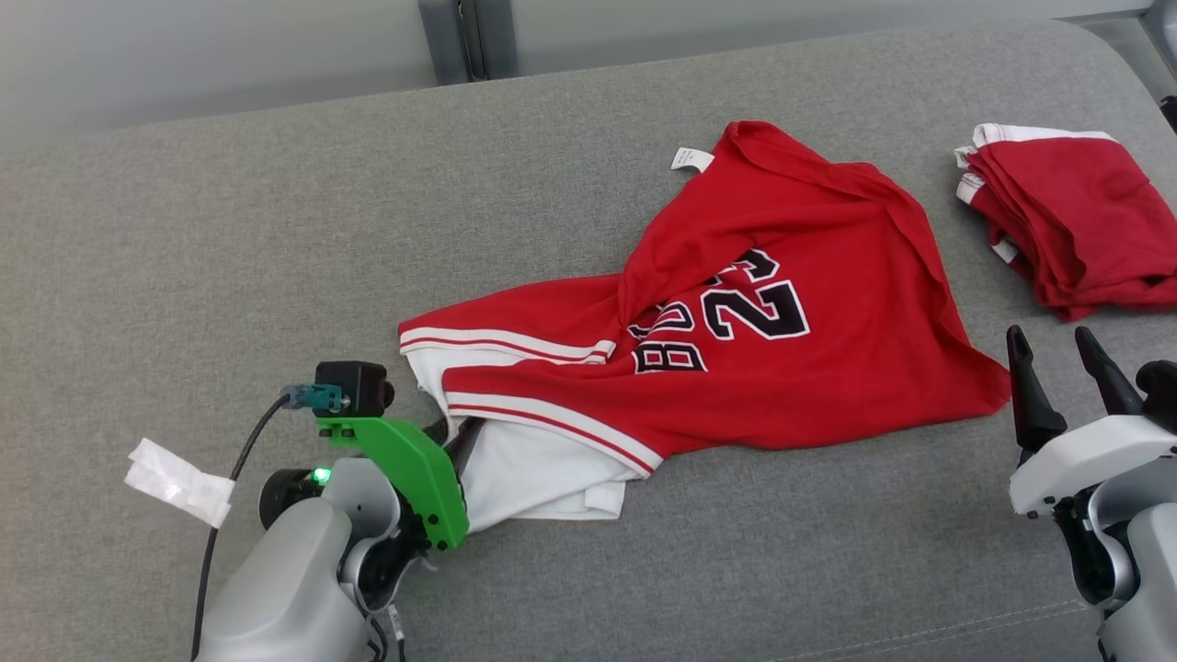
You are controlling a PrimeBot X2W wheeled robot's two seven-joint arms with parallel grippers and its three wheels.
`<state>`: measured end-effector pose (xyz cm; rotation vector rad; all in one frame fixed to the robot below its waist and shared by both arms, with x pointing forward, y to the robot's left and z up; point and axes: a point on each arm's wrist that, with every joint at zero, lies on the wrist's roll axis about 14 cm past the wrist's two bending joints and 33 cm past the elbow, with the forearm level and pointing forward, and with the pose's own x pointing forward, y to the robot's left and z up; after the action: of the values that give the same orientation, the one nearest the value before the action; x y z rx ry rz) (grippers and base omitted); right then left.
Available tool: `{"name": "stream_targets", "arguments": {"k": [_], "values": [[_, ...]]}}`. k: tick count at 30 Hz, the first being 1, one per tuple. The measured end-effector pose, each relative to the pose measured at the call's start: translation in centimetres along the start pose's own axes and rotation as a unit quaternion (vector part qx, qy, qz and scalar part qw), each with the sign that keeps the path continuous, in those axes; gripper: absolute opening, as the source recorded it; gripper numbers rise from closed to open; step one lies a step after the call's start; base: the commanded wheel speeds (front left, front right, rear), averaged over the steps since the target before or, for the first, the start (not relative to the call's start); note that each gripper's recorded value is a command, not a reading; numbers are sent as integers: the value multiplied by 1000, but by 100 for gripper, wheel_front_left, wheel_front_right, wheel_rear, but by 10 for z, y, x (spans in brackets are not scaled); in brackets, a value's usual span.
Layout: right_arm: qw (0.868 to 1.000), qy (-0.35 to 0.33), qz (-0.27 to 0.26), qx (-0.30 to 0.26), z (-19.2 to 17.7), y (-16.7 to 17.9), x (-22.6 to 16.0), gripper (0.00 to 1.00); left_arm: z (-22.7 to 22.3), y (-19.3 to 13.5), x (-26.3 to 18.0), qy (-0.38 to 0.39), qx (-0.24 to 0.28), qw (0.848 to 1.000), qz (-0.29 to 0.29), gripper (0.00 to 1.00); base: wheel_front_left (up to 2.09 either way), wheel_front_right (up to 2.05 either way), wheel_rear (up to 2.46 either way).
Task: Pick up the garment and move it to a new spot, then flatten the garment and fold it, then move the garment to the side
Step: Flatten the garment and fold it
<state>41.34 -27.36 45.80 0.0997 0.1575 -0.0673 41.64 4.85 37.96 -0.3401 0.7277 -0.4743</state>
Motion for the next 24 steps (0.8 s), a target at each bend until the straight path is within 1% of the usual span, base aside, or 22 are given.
{"name": "stream_targets", "arguments": {"k": [2,5,9,14,18,19,20,21,22,24], "values": [[1000,0,1,0,0,1,1,100,1,-7,1,-5,-5,1000,-12,0,0,0,0],[1000,1,3,-2,0,1,1,100,9,-1,-2,-20,0,1000,-8,0,0,0,0],[1000,2,4,-6,0,1,3,100,27,18,-5,-50,5,999,15,0,0,0,0],[1000,8,10,-12,-2,2,7,100,48,49,-7,-82,5,995,58,0,0,0,0],[1000,12,15,-17,-3,4,10,100,57,62,-5,-91,12,993,77,0,0,0,0],[1000,12,16,-18,-2,4,12,100,57,66,-4,-87,15,993,83,7,0,0,0],[1000,12,17,-19,-2,4,12,100,55,70,-4,-83,23,992,89,34,0,0,0],[1000,11,17,-20,-2,4,12,100,54,73,-5,-82,29,992,94,70,0,0,0],[1000,11,17,-20,-1,5,12,100,54,75,-6,-84,32,991,99,100,0,0,0],[1000,8,18,-20,1,5,11,100,55,79,-10,-95,33,989,107,100,0,0,0]]}}
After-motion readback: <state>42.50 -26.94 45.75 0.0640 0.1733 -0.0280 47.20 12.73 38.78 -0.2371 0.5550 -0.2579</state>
